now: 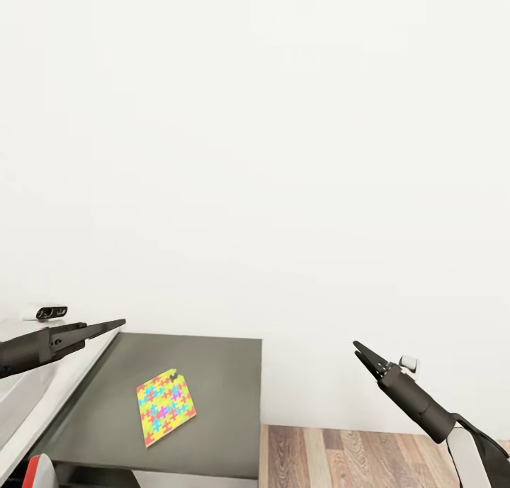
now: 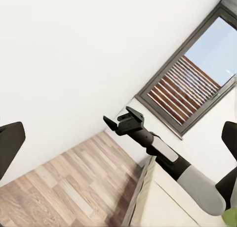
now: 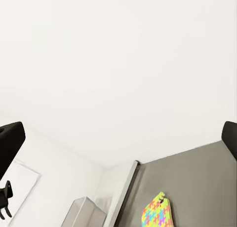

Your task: Put all the toys in the child's room - the three board games (two on the bed and one on the table), the two jigsaw puzzles on the table, and the tennis ball on the table - inside the toy box on the table in the child's room.

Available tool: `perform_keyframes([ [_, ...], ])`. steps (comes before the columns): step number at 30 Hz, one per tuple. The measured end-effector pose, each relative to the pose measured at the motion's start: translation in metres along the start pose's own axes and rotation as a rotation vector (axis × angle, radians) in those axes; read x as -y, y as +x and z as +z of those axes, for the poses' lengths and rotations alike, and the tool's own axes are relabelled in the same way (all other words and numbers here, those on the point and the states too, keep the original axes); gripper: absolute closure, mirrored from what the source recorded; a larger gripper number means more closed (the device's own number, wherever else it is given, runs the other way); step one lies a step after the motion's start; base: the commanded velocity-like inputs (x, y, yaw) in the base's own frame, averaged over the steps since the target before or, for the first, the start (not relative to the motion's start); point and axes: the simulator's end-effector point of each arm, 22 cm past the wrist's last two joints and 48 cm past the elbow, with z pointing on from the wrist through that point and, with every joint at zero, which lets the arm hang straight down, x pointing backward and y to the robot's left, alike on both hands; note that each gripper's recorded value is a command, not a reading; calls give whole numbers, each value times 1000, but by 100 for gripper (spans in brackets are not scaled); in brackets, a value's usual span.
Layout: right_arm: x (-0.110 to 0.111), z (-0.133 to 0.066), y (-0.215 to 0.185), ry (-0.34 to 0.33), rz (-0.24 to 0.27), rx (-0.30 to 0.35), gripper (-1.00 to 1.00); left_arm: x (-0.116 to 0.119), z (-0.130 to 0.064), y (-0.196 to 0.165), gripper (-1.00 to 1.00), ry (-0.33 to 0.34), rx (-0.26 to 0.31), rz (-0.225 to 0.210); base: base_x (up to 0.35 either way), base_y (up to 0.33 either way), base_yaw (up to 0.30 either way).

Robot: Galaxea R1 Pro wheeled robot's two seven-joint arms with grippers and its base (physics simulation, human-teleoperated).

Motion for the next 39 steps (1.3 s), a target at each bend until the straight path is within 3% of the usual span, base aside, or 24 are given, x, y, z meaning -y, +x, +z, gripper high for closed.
perform_keyframes([
  [19,5,1,2,17,-7,-6,-100,-4,0,1,-100,-5,-1,-11,71,-21,-6],
  [30,18,1,5,61,5,-13,-100,-9,1,4,-100,-19,-11,-12,0,0,0],
  [32,22,1,5,80,5,-14,-100,-15,0,8,-100,-45,-27,-15,0,0,0],
  [39,36,0,5,145,4,-14,-100,-72,-2,21,-100,-285,-71,-31,0,0,0],
])
